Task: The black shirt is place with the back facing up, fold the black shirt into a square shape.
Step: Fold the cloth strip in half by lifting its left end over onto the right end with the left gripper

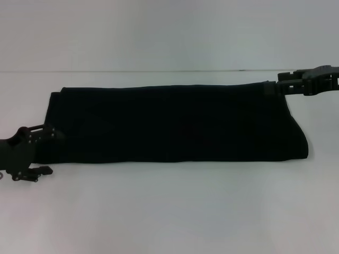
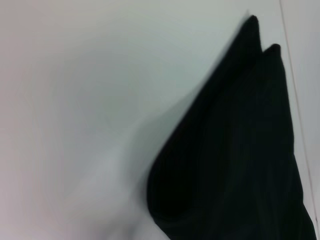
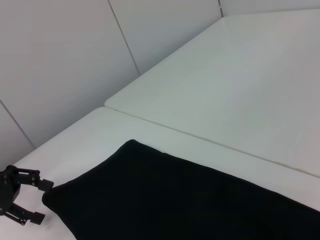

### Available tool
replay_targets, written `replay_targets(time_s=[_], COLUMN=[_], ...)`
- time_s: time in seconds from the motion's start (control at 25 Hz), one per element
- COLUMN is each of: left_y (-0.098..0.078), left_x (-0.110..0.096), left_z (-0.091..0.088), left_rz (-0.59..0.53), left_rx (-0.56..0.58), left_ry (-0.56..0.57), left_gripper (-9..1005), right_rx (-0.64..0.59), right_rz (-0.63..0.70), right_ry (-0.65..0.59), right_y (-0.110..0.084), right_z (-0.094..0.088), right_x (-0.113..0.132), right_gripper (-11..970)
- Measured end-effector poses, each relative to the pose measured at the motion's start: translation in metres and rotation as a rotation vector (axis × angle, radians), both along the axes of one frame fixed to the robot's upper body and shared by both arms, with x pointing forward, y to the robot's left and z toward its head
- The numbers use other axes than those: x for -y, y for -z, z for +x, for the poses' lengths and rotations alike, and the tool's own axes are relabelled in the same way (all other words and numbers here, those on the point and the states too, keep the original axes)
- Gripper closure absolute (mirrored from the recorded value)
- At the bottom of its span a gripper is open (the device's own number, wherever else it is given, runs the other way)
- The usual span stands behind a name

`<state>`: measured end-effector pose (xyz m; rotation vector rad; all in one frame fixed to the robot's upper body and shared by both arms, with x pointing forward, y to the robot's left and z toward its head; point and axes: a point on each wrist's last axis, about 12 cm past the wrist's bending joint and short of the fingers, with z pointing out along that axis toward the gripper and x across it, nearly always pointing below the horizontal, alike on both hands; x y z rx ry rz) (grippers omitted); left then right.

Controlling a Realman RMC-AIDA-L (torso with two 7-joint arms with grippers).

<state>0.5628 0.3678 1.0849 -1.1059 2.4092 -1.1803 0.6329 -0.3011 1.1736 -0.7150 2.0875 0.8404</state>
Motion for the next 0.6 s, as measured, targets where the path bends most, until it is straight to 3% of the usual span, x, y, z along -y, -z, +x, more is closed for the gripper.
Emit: replay_targets(time_s=[0.6], left_y=[0.0042], left_x=[-0.0048], left_z=[0.0041], left_rz=[0.035], left_rx=[0.018], left_ry=[-0.056], left_gripper=[86], right_rx=[0.004], right_rz=[0.011], right_ry=[0.014], right_y=[-0.001], right_z=[0.0003], right_x=[0.0023], right_gripper=[203])
